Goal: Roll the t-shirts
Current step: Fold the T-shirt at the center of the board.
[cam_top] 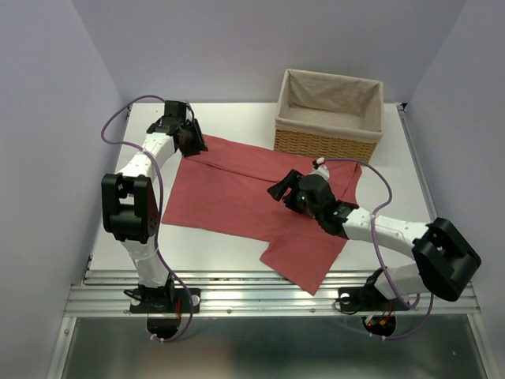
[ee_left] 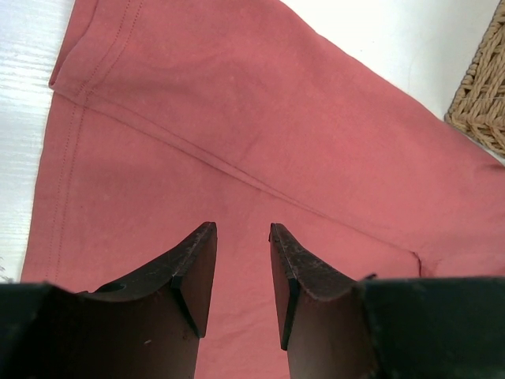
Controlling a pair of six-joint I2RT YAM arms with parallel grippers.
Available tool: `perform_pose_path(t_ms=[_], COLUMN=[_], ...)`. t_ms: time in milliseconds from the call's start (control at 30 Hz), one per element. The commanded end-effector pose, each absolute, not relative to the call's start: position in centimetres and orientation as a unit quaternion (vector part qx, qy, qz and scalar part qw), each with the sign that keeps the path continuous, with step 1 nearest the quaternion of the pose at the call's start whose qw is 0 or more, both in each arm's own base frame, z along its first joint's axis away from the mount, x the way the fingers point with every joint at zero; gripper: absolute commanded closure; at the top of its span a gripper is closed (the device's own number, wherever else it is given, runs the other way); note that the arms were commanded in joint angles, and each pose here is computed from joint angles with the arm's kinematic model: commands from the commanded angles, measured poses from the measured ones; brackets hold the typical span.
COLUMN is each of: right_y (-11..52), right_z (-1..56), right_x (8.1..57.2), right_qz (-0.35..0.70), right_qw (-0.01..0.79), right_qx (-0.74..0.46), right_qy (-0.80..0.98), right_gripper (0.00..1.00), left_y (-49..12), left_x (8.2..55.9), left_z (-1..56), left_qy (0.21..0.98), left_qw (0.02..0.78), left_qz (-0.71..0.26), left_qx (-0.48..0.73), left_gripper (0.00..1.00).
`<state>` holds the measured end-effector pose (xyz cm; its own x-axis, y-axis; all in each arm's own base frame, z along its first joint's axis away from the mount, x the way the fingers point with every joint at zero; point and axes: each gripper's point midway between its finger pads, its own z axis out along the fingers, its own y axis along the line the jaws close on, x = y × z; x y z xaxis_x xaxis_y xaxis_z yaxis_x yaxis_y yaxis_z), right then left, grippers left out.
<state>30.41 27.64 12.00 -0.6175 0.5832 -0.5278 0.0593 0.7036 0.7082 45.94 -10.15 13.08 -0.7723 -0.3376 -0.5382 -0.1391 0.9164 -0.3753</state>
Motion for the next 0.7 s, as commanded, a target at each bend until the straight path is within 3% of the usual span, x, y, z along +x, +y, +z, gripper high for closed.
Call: perform_pose_path(t_ms=[0, 100, 233, 333, 500, 667], right_y=[25.7, 22.3, 16.2, 13.4, 12.6, 13.2], right_z=[14.7, 15.6, 13.0, 10.6, 7.9, 7.2], right_x=[29.6, 28.2, 26.3, 25.5, 24.5, 25.1], right_qz=[0.334, 0.309, 0.182, 0.088, -0.014, -0.035], right_qw=[0.434, 0.458, 0.460, 0.436, 0.370, 0.355], right_qx=[0.189, 0.211, 0.243, 0.229, 0.154, 0.115], right_qy=[0.815, 0.806, 0.835, 0.866, 0.916, 0.927], right_gripper=[0.27, 0.26, 0.27, 0.39, 0.45, 0.46], left_y=[-10.1, -9.7, -10.1, -10.4, -10.5, -10.6], left_x=[46.8, 46.8, 46.8, 46.9, 46.7, 46.6], left_z=[15.1, 15.3, 15.1, 15.1, 15.5, 15.1], left_qy=[0.921, 0.922, 0.922, 0.921, 0.919, 0.920], left_qw=[0.336, 0.338, 0.336, 0.334, 0.338, 0.334], left_qz=[-0.160, -0.152, -0.159, -0.168, -0.170, -0.173], left_qx=[-0.112, -0.109, -0.109, -0.109, -0.107, -0.109], left_gripper=[0.56, 0.55, 0.56, 0.55, 0.55, 0.55])
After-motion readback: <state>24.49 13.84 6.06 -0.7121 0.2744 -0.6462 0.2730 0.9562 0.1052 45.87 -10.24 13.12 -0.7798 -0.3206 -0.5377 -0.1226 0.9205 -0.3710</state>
